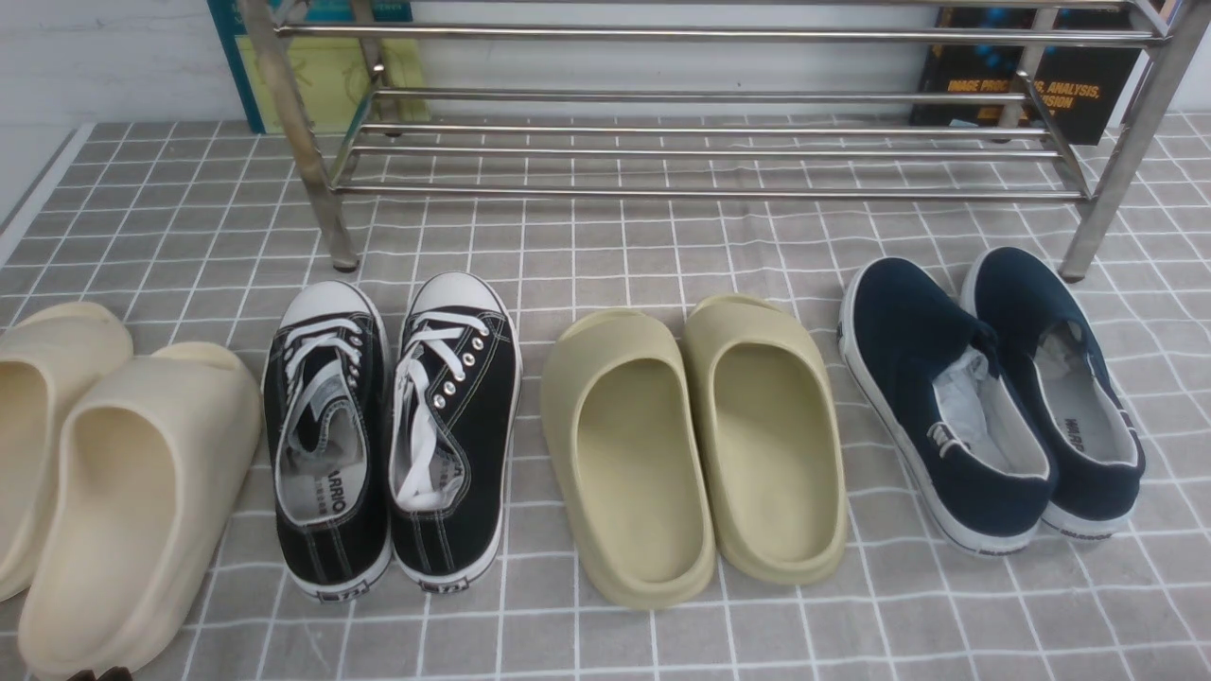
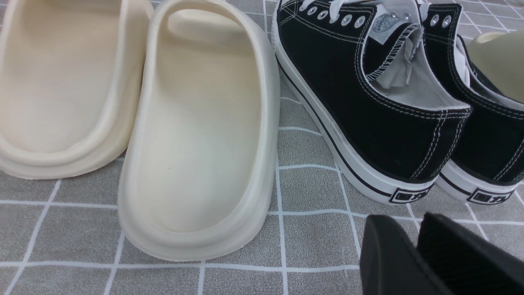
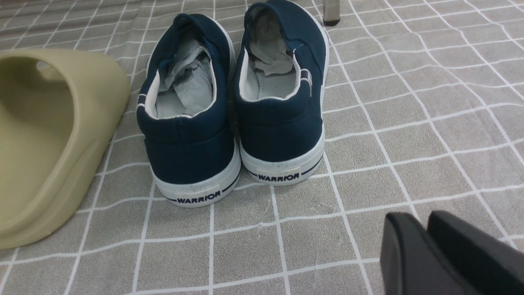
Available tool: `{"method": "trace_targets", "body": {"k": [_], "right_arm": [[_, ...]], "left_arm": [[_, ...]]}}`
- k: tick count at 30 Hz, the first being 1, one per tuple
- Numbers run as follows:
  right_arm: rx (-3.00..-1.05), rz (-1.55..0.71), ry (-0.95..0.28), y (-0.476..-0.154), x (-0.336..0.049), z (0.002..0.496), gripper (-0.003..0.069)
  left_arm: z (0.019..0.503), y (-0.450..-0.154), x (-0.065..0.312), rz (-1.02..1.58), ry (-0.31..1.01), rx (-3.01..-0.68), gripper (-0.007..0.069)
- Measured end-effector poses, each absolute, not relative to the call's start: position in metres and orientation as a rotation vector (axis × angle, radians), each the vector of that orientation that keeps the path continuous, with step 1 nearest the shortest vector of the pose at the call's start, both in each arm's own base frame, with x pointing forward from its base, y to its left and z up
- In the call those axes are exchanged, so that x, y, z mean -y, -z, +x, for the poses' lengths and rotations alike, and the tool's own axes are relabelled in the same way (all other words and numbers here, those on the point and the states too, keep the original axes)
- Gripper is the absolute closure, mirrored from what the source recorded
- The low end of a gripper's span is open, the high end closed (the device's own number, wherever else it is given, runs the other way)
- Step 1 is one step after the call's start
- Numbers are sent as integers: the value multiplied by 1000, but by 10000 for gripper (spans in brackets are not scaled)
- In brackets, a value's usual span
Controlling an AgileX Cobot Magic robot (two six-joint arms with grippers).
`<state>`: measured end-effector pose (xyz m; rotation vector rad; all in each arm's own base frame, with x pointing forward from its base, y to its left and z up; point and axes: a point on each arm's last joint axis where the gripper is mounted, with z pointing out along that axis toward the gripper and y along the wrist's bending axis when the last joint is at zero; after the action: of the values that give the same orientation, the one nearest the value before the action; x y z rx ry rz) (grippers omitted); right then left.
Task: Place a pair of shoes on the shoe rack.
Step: Use the right arm to grab the shoe closest to it
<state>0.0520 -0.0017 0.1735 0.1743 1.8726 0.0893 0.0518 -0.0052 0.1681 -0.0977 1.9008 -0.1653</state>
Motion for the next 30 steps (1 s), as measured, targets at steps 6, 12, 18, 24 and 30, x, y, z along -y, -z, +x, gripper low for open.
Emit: {"method": "trace_targets", "body": {"k": [6, 12, 18, 24, 30], "right_arm": [[-1859, 183, -106, -175, 1, 52, 545], [-1695, 221, -186, -186, 0, 56, 538], [-1268, 209, -204, -224, 3, 53, 530], [-989, 214, -208, -247, 7, 42, 524], [-1087, 243, -225, -239, 7, 47, 521]], "left_arm": [[52, -168, 5, -98, 165, -1901, 489], [52, -168, 5, -98, 165, -1901, 477], [52, -168, 5, -98, 165, -1901, 471], [52, -168, 5, -98, 165, -1901, 470], [52, -168, 5, -98, 165, -1901, 470]]}}
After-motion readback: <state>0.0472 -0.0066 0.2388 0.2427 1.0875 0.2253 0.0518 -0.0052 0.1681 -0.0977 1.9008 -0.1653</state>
